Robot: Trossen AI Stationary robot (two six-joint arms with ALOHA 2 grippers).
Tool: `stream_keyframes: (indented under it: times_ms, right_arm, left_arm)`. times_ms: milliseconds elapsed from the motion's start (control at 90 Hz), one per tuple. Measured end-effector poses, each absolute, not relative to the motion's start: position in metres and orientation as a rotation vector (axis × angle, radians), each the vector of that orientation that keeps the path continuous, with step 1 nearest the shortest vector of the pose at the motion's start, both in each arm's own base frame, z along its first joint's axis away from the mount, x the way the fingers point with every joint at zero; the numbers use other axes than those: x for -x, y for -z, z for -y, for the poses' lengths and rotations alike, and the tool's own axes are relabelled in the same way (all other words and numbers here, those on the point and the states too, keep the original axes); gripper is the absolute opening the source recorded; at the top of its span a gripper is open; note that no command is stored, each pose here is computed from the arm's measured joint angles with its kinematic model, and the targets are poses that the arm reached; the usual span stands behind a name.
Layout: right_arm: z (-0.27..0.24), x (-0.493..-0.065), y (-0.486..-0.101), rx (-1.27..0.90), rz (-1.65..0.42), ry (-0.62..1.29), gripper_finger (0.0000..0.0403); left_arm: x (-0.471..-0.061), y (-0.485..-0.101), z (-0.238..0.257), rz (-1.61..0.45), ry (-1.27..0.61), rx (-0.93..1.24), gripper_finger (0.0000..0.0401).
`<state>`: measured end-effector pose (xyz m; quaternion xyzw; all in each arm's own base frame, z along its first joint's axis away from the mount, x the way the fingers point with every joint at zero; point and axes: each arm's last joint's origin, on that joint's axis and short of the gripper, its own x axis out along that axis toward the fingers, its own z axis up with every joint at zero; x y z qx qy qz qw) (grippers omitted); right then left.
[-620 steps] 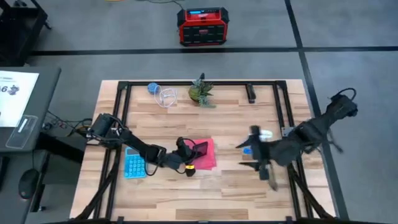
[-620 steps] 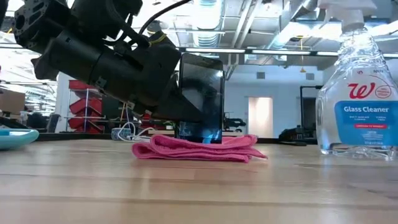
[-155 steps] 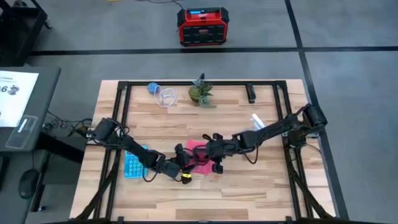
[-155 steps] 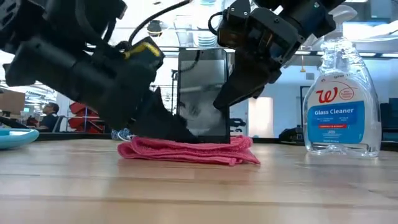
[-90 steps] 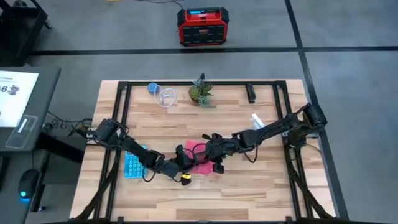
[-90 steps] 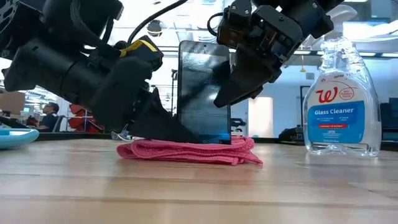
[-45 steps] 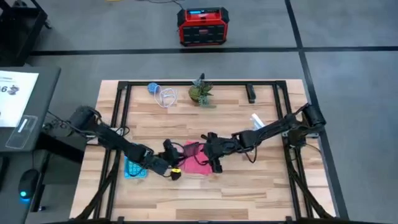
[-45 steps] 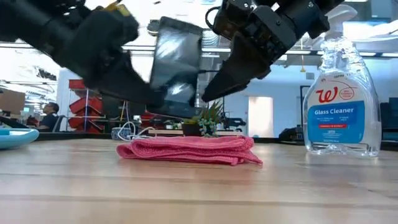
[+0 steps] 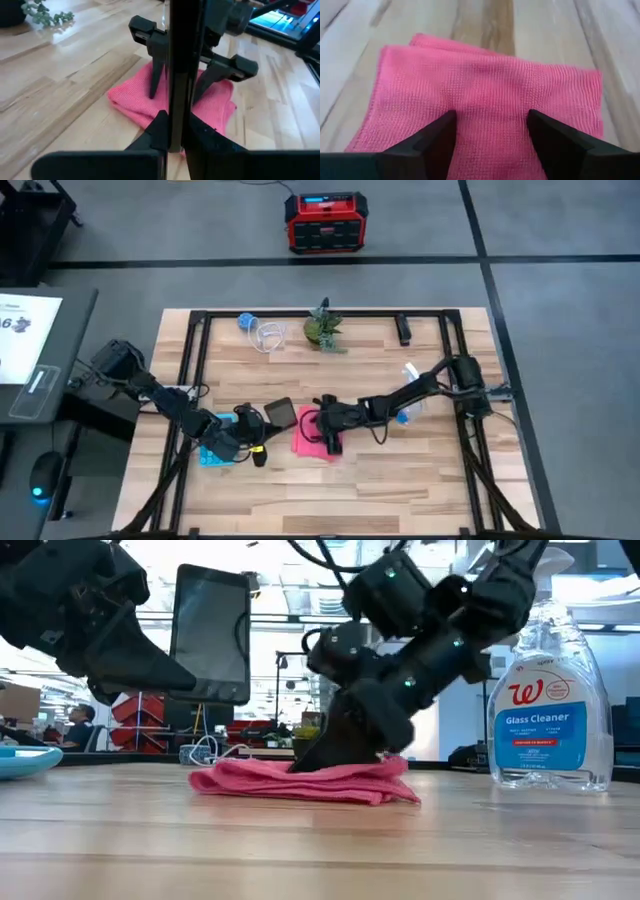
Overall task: Apply microfiber cloth
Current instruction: Wipe the front of the cellphone with a microfiber cloth
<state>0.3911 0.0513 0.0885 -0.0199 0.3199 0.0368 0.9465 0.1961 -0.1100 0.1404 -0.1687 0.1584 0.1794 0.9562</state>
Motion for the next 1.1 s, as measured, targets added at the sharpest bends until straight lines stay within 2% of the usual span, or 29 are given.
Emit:
stream_keyframes:
  times_ms: [100,244,289,422,567,678,889,1100]
  right_arm:
    - [-0.043,-0.393,-0.086,-0.019,-0.650,-0.101,0.0166]
    - [-0.037,-0.392,-0.084,-0.055,-0.680,-0.078,0.0037]
    - [-0.038,-0.391,-0.083,-0.057,-0.686,-0.077,0.0017]
    - [-0.046,-0.386,-0.096,-0.066,-0.705,-0.064,0.0013]
    - [-0.067,-0.374,-0.127,0.036,-0.695,-0.030,0.0004]
    - [-0.084,-0.365,-0.168,0.148,-0.583,0.007,0.0003]
    - [-0.115,-0.345,-0.219,0.393,-0.387,0.068,0.0002]
    - [-0.122,-0.350,-0.239,0.583,-0.196,0.221,0.0001]
  left_arm:
    - [-0.197,-0.137,0.106,-0.326,-0.401,0.369,0.0011]
    - [-0.199,-0.136,0.103,-0.312,-0.435,0.403,0.0011]
    - [-0.199,-0.136,0.103,-0.310,-0.438,0.412,0.0011]
    - [-0.200,-0.136,0.103,-0.303,-0.440,0.431,0.0011]
    - [-0.200,-0.137,0.104,-0.305,-0.423,0.451,0.0011]
    - [-0.202,-0.139,0.104,-0.285,-0.414,0.456,0.0012]
    - [-0.219,-0.134,0.104,-0.257,-0.352,0.458,0.0012]
    - [-0.255,-0.132,0.113,-0.252,-0.254,0.441,0.0012]
